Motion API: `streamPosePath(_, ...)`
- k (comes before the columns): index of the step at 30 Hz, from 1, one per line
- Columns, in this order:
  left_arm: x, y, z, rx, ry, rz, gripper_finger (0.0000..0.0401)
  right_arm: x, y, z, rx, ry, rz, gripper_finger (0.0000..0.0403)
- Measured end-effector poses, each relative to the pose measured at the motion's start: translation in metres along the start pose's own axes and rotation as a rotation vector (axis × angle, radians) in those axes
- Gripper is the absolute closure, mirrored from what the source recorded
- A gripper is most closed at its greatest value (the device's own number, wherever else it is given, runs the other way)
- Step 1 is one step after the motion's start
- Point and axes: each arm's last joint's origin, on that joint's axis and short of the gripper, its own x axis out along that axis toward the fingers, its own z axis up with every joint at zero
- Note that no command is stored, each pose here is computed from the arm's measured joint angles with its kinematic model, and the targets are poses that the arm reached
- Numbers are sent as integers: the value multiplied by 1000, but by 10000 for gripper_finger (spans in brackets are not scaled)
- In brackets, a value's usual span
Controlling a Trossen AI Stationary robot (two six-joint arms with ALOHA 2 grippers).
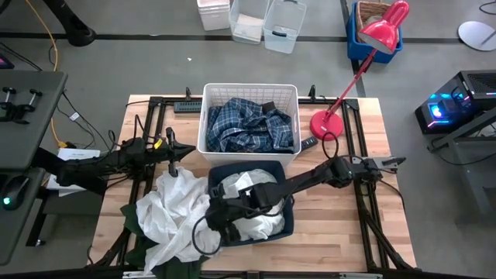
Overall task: Sort clothes
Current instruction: Put the white shirt into the blue laundry bin
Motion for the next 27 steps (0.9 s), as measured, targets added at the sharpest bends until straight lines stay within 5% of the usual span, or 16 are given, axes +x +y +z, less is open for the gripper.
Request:
streamPosePath(8, 0, 0, 0, 0, 0, 0, 401, 7, 3, -5, -121, 66, -218, 165)
streamPosePath(16, 0, 0, 0, 0, 0, 0, 401, -2, 5, 7, -85, 35, -264, 385)
streamPosePath(21, 0, 0, 0, 0, 0, 0, 401, -67, -15, 44, 41, -189, -403, 398)
streamPosePath(27, 0, 0, 0, 0, -1, 0, 401, -190, -52, 78, 201, -446, -548, 400)
